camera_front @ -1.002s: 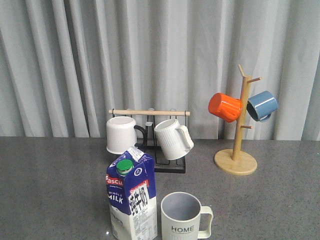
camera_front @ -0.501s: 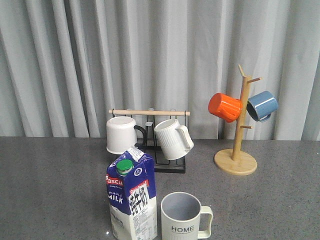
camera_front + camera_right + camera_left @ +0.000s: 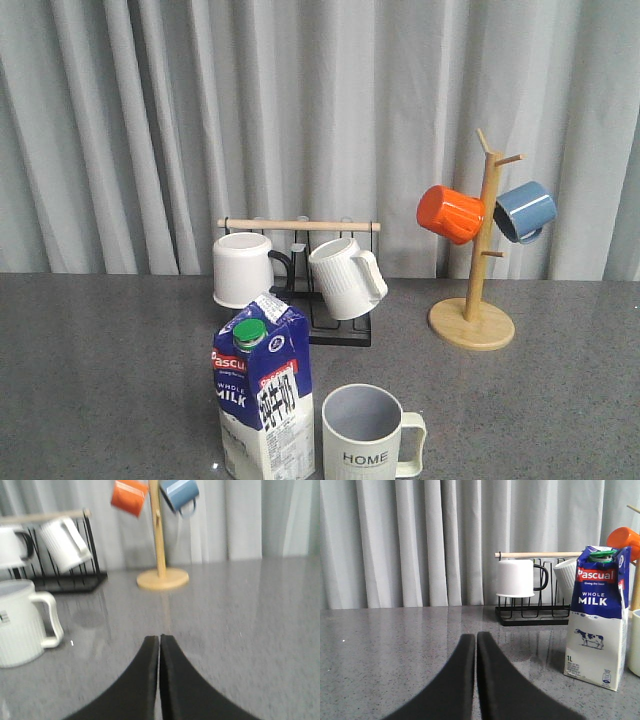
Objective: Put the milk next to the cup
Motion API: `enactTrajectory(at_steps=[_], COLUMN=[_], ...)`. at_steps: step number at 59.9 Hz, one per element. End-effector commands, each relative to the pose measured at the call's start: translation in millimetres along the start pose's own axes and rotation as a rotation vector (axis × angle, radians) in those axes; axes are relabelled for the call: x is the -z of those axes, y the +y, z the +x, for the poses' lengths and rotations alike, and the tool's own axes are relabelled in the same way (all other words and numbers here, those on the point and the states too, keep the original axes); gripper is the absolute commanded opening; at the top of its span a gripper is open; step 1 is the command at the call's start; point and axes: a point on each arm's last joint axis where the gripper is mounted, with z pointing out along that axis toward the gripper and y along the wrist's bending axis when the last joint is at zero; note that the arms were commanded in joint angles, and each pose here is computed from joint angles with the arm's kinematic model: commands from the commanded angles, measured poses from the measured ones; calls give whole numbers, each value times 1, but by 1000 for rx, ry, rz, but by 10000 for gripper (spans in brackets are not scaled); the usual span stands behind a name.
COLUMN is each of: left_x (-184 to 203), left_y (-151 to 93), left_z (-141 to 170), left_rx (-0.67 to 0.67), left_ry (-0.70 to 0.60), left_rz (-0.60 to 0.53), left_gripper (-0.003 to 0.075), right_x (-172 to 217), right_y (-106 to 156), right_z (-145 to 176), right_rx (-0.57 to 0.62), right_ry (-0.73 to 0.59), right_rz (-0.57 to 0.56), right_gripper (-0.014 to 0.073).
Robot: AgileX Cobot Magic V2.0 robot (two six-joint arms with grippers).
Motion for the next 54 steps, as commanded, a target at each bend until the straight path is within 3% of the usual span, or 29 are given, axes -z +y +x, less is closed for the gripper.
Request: enactTrajectory(at_steps=[1, 54], left_x=[0, 0], left_y=[-1, -1], left_z=[0, 0], left_rx=[9, 9], left_ry=[-51, -51], left_rz=[11, 11], left_gripper=[-8, -8], right_x=[1, 1], right_y=[3, 3], right_z=[-10, -10], right_rx=[17, 26], right_ry=[-138, -141], right_rz=[-39, -41], right_gripper=[-5, -5])
